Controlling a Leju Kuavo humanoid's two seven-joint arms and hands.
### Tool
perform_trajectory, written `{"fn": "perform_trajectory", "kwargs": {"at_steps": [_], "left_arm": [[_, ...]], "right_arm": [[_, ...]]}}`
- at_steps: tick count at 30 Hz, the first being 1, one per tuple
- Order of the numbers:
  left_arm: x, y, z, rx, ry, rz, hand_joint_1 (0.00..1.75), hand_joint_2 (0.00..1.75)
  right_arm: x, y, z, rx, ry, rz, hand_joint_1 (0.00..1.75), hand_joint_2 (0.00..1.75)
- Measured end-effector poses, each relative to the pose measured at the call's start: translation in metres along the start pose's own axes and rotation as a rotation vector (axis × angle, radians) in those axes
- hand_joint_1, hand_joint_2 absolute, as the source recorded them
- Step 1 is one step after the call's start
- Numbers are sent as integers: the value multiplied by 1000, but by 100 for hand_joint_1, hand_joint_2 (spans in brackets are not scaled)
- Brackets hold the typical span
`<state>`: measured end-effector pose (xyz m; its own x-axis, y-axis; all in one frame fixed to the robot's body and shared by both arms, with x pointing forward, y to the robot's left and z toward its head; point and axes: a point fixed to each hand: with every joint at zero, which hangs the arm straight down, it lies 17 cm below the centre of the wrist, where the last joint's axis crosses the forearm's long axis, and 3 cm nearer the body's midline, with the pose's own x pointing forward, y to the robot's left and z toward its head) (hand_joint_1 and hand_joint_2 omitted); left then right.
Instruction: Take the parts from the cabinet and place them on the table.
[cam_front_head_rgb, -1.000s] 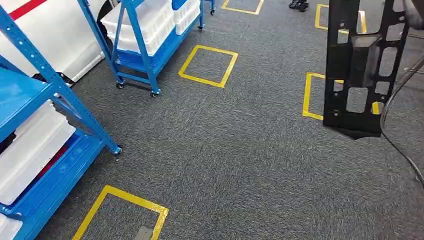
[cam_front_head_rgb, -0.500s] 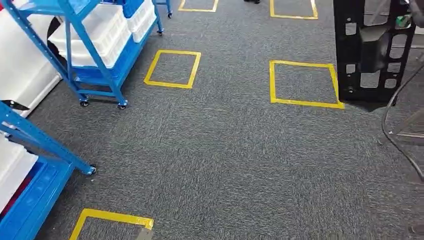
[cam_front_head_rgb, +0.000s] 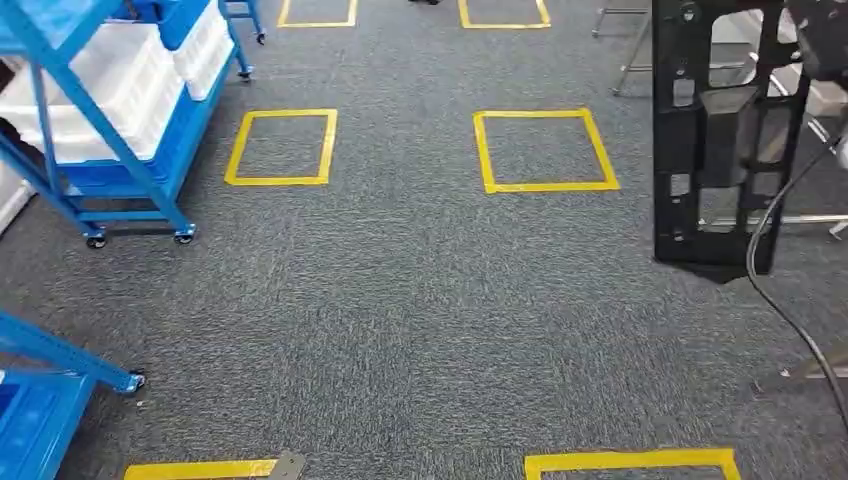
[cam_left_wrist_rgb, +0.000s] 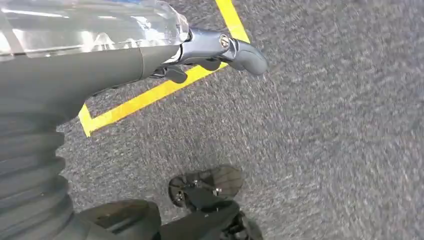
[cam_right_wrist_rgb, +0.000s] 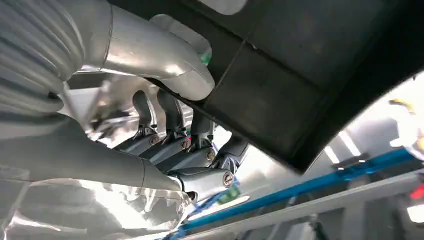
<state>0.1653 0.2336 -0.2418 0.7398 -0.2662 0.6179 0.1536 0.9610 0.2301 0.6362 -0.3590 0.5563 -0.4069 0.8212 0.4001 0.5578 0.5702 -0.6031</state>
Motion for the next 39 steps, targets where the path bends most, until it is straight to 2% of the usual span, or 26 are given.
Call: {"fn": "perform_trajectory", "kwargs": {"at_steps": [13, 24, 39], "left_arm": [[2, -4, 0, -21, -8, -17, 0, 175], [6, -6, -2, -38, -5, -32, 0, 175], [6, -11, -1, -44, -8, -38, 0, 175]], "right_arm": [[5, -11, -4, -13, -16, 9, 175, 175], [-22, -17, 12, -5, 11, 53, 175, 175], [-18, -25, 6, -4, 5, 62, 175, 175]]}}
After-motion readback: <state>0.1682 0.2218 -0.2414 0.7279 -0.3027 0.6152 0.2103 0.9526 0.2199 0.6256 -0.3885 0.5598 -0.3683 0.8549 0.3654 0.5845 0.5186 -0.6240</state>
